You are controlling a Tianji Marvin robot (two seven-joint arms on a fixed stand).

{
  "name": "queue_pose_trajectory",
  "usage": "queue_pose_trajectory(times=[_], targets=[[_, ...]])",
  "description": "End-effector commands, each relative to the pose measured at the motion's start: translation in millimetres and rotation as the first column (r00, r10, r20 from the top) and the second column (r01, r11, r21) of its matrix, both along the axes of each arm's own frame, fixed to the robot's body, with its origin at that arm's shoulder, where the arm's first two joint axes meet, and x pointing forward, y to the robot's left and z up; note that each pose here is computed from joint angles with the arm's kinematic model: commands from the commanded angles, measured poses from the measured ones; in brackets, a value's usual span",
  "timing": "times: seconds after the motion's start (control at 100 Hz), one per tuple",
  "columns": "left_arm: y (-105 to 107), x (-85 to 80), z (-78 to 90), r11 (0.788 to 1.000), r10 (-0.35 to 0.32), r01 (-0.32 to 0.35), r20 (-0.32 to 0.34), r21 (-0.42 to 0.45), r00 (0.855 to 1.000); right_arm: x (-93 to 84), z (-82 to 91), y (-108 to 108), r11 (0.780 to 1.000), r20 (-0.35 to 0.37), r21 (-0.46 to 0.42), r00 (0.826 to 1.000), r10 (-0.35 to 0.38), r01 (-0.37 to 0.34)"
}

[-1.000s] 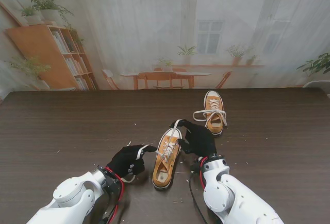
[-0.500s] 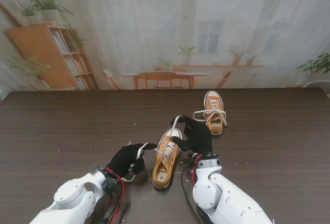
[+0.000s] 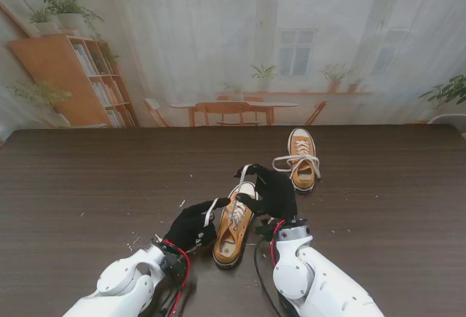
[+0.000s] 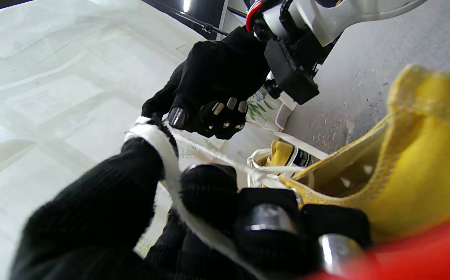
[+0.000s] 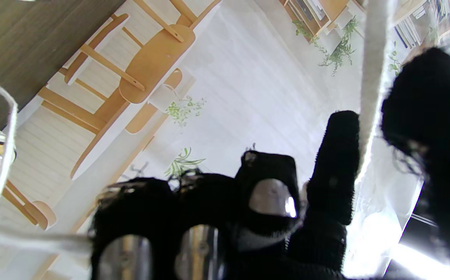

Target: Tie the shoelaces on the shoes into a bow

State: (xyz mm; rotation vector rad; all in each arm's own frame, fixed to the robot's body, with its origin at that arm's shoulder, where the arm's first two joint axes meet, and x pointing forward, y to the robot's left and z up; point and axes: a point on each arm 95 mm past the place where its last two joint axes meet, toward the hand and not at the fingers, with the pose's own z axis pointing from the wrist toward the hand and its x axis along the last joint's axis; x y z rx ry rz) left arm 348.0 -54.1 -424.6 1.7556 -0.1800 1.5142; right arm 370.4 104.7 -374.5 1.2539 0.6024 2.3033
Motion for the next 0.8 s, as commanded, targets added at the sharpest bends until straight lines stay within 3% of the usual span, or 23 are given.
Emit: queue_pose_trajectory(times=[0.0, 0.37, 0.79], targets=[[-8.5, 0.7, 3.8, 1.0, -0.022, 0.022, 0.021, -0.009, 1.0, -1.0, 0.5, -1.1, 1.0, -0.001, -0.01, 1.0, 0.021, -0.021], [-20.8, 5.8, 5.8, 1.0, -0.005, 0.004, 0.045, 0.025, 0.999, -3.8, 0.0, 0.0, 0.996, -0.001, -0.038, 0.997, 0.075, -0.075], [-24.8, 4.0, 4.8, 0.994, -0.102, 0.098, 0.069, 0.057, 0.992, -2.5, -0.1, 2.3, 0.993, -0.014, -0.071, 0.996, 0.093, -0.094]])
